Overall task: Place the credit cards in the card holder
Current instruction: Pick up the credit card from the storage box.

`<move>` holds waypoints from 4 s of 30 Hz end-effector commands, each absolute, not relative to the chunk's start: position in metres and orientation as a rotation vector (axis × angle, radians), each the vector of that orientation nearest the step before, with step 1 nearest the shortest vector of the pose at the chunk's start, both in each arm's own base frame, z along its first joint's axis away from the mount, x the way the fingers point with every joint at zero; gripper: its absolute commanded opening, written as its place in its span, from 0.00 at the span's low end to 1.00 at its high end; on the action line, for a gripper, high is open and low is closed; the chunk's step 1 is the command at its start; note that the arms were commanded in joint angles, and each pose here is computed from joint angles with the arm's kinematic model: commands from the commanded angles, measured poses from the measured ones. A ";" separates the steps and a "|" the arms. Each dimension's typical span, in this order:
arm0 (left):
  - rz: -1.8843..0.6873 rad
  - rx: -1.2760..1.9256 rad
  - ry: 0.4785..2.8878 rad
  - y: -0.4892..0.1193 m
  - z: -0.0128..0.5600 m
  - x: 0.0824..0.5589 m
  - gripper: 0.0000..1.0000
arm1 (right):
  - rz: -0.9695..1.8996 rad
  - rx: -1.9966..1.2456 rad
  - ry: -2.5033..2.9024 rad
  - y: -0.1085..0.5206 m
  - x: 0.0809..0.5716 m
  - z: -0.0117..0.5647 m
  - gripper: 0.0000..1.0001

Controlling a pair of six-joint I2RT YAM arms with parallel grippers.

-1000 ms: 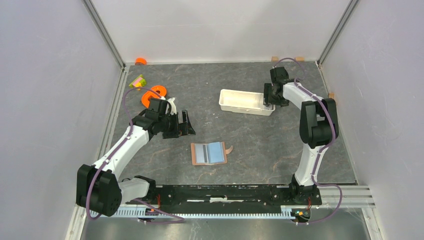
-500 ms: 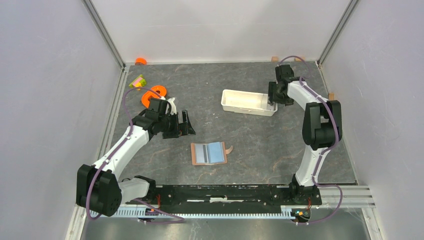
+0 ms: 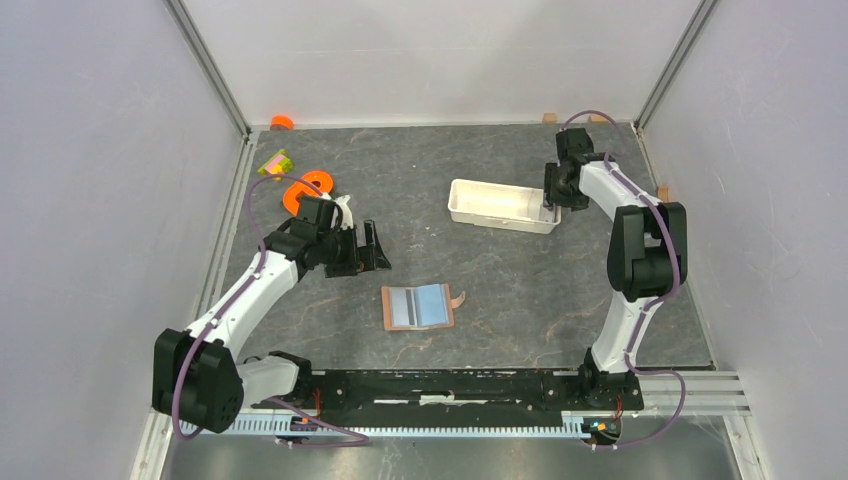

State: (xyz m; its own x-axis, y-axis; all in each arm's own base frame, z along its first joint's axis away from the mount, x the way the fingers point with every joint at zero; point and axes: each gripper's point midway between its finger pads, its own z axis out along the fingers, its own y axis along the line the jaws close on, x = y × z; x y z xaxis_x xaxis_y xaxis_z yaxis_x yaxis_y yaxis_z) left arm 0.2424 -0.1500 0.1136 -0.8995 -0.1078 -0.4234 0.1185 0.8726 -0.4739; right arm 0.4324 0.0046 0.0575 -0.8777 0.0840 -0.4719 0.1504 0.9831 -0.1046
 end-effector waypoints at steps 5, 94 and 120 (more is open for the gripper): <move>-0.653 -0.009 2.497 -0.149 0.130 0.270 0.93 | -0.174 0.148 2.564 0.003 0.447 0.096 0.59; -0.028 0.417 2.518 -0.289 0.058 0.474 0.02 | 0.254 0.214 2.560 -0.018 0.422 0.069 0.35; -0.039 0.407 2.544 -0.290 0.055 0.473 0.02 | 0.367 0.163 2.450 -0.002 0.430 0.120 0.02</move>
